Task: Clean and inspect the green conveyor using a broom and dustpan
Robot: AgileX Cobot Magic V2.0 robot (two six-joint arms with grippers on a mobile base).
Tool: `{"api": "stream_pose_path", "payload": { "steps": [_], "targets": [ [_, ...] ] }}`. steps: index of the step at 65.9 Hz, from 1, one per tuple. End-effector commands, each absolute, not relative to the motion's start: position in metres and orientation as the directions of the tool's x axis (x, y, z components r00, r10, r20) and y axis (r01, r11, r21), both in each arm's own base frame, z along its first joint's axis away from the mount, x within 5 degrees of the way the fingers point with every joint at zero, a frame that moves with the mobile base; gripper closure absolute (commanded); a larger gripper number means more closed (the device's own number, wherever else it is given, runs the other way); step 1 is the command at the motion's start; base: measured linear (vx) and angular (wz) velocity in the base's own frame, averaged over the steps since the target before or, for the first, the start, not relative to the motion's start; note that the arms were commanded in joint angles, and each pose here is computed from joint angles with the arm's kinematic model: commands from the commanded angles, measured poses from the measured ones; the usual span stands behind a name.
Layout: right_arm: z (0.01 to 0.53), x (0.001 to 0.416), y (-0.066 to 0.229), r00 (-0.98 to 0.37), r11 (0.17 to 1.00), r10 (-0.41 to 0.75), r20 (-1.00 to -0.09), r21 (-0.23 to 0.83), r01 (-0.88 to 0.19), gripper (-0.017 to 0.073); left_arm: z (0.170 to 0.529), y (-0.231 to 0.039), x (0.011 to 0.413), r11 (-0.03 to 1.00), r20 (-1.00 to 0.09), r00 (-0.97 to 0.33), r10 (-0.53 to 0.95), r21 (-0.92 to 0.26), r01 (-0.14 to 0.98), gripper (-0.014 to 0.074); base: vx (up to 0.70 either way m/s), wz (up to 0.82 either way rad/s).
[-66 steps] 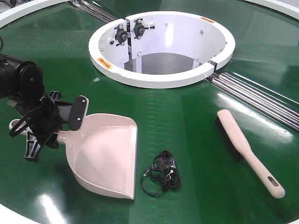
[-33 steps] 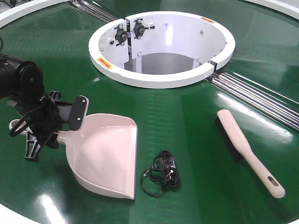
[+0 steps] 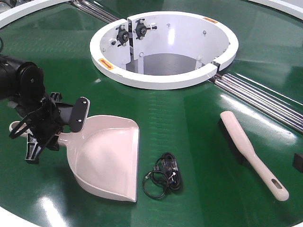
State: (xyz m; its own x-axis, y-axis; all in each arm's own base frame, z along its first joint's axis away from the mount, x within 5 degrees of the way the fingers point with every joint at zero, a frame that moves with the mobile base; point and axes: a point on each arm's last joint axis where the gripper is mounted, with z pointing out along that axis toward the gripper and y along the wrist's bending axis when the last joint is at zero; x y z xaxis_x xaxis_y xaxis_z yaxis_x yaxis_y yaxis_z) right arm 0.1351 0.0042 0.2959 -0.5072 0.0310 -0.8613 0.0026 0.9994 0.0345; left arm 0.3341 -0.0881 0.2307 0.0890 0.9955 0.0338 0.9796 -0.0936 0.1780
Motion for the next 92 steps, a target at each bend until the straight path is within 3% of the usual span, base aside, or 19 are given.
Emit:
{"api": "stream_pose_path", "payload": {
  "steps": [1,11,29,42,67,92],
  "targets": [
    [0.310,0.143,0.004,-0.469,1.000,0.021,-0.883,0.023,0.000,0.0559,0.251,-0.092,0.332,-0.101,0.016,0.100,0.995,0.228,0.968,0.0600,0.00,0.00],
    [0.313,0.152,0.002,-0.552,1.000,-0.009,-0.833,-0.016,0.008,0.0503,0.251,-0.092,0.332,-0.101,0.016,0.100,0.995,0.228,0.968,0.0600,0.00,0.00],
    [0.321,0.180,0.002,-0.682,0.999,-0.029,-0.731,-0.041,0.001,0.0196,0.251,-0.092,0.332,-0.101,0.016,0.100,0.995,0.228,0.968,0.0600,0.00,0.00],
    [0.321,0.206,0.017,-0.748,0.988,-0.154,-0.645,-0.099,-0.119,0.0028,0.251,-0.092,0.332,-0.101,0.016,0.100,0.995,0.228,0.968,0.0600,0.00,0.00],
    [0.287,0.264,0.034,-0.930,0.981,-0.190,-0.316,-0.093,-0.169,0.0017,0.251,-0.092,0.332,-0.101,0.016,0.100,0.995,0.228,0.968,0.0600,0.00,0.00],
    [0.241,0.308,0.041,-0.970,0.977,-0.203,-0.131,-0.093,-0.192,0.0028,0.251,-0.092,0.332,-0.101,0.016,0.100,0.995,0.228,0.968,0.0600,0.00,0.00]
  ]
}}
